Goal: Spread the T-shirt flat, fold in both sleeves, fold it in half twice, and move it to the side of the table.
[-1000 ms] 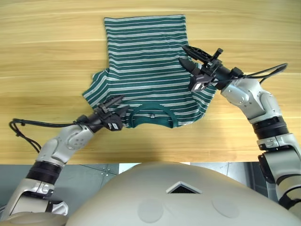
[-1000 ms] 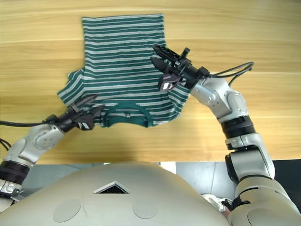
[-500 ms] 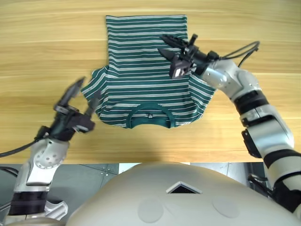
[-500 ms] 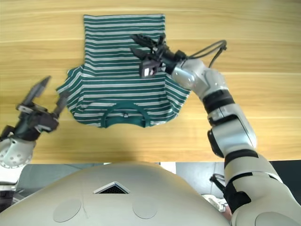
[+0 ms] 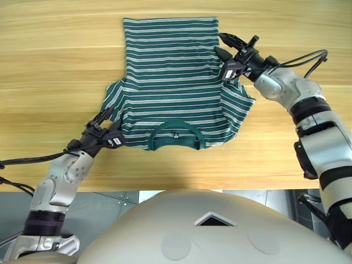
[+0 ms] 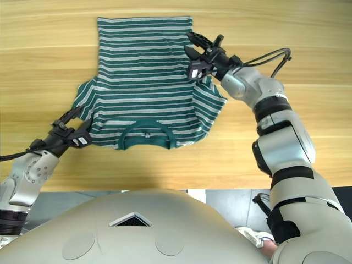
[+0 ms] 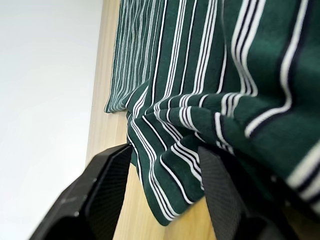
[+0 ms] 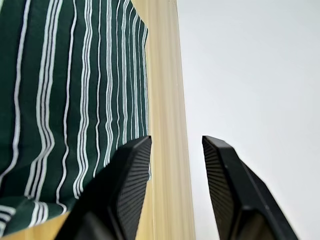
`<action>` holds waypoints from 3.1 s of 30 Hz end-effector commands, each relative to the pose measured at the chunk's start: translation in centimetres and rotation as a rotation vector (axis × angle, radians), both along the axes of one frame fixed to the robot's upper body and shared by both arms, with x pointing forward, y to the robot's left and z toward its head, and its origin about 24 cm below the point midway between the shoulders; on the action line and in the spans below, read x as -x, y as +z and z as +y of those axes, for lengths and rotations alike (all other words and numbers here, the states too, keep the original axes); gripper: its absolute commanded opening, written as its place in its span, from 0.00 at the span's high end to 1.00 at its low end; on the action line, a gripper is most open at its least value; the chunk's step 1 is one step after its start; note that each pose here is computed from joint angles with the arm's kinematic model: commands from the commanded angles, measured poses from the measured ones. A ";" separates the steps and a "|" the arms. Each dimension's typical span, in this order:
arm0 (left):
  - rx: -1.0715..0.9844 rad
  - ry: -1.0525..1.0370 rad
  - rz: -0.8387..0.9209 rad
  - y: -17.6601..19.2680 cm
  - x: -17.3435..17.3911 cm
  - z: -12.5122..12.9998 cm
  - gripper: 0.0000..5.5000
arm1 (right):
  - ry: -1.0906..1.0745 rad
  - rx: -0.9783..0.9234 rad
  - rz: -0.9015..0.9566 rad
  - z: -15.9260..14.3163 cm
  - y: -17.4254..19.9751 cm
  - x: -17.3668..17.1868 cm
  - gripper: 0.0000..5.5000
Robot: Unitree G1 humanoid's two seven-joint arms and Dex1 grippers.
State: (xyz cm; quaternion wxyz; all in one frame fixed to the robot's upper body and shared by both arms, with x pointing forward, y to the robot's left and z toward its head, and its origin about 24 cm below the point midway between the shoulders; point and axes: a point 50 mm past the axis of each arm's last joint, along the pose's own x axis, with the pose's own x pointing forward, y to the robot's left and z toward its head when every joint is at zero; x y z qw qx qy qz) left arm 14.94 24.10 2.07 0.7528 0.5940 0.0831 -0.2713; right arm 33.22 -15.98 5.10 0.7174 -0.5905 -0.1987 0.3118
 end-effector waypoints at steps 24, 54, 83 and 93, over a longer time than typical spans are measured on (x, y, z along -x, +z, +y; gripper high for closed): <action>-0.258 0.409 -0.297 2.7 -2.5 7.6 0.56 | -0.180 0.028 0.319 1.0 -7.0 2.4 0.66; -0.240 0.359 -0.192 0.1 -1.1 7.6 0.56 | -0.165 -0.040 0.009 -3.0 -1.6 0.9 0.66; -0.171 0.154 -0.005 -0.6 2.1 4.6 0.56 | -0.237 0.214 0.371 -9.9 -5.0 11.6 0.66; -0.192 0.016 0.016 -0.7 0.3 3.2 0.56 | -0.278 -0.219 -0.020 -8.3 3.1 8.4 0.66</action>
